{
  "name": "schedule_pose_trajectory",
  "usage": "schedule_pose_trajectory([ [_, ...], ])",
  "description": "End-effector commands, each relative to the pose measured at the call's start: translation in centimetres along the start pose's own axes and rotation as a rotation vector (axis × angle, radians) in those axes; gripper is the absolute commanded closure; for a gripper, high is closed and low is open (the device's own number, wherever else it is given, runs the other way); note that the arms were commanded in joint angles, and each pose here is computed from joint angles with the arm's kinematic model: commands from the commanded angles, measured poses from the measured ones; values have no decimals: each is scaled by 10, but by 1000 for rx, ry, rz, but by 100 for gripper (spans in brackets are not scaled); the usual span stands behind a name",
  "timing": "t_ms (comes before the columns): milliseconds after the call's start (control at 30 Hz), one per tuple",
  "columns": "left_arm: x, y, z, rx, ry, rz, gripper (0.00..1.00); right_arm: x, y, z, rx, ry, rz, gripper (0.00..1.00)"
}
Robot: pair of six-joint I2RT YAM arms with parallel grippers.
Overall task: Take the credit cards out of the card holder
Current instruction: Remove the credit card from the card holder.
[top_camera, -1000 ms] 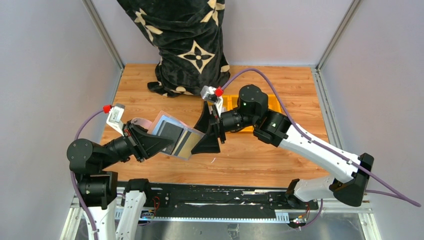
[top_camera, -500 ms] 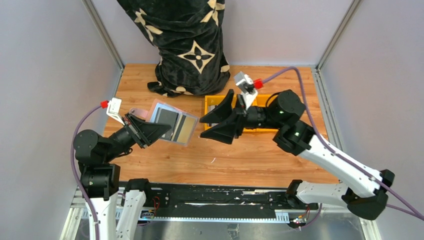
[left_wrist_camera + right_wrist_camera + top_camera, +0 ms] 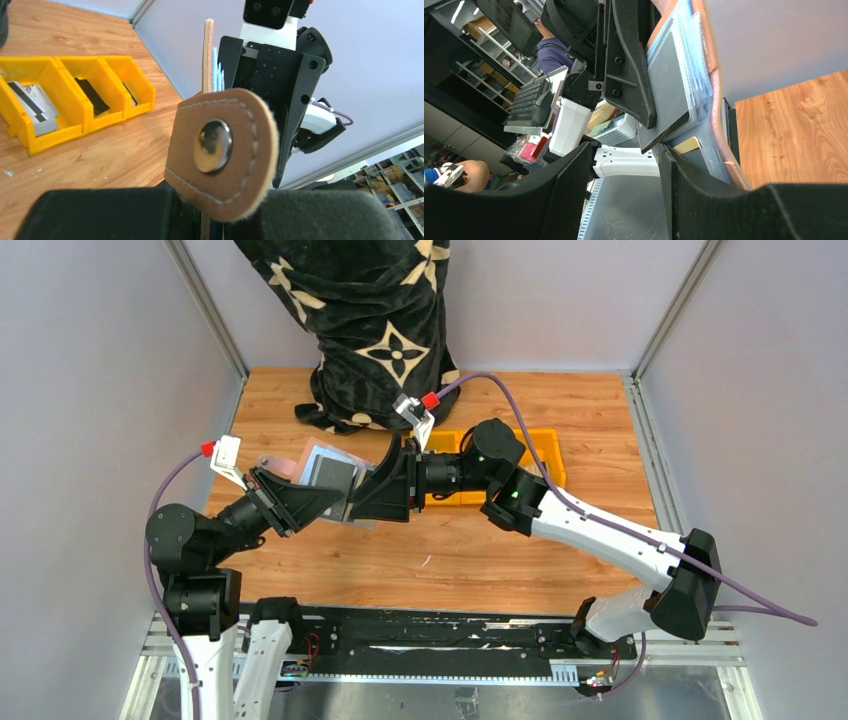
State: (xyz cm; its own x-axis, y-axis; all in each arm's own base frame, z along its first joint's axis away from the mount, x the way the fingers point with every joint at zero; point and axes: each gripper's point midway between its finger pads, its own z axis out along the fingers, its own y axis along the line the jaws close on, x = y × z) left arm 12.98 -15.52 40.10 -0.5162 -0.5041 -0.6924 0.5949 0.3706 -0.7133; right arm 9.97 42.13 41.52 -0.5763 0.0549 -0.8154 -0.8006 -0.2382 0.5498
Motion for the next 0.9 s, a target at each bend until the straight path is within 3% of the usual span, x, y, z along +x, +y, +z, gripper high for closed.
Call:
schedule_pose_trajectory([
  [0, -1, -33, -6, 103, 16, 41, 94, 1, 2, 4, -21, -10, 23, 45],
  [267, 3, -46, -11, 131, 36, 44, 92, -1, -2, 5, -4, -23, 27, 47],
  [600, 12, -65, -20, 188, 70, 82, 91, -21, -20, 17, 18, -142, 173, 76],
  [867, 16, -65, -21, 199, 85, 93, 83, -27, -17, 20, 1, -157, 195, 85],
])
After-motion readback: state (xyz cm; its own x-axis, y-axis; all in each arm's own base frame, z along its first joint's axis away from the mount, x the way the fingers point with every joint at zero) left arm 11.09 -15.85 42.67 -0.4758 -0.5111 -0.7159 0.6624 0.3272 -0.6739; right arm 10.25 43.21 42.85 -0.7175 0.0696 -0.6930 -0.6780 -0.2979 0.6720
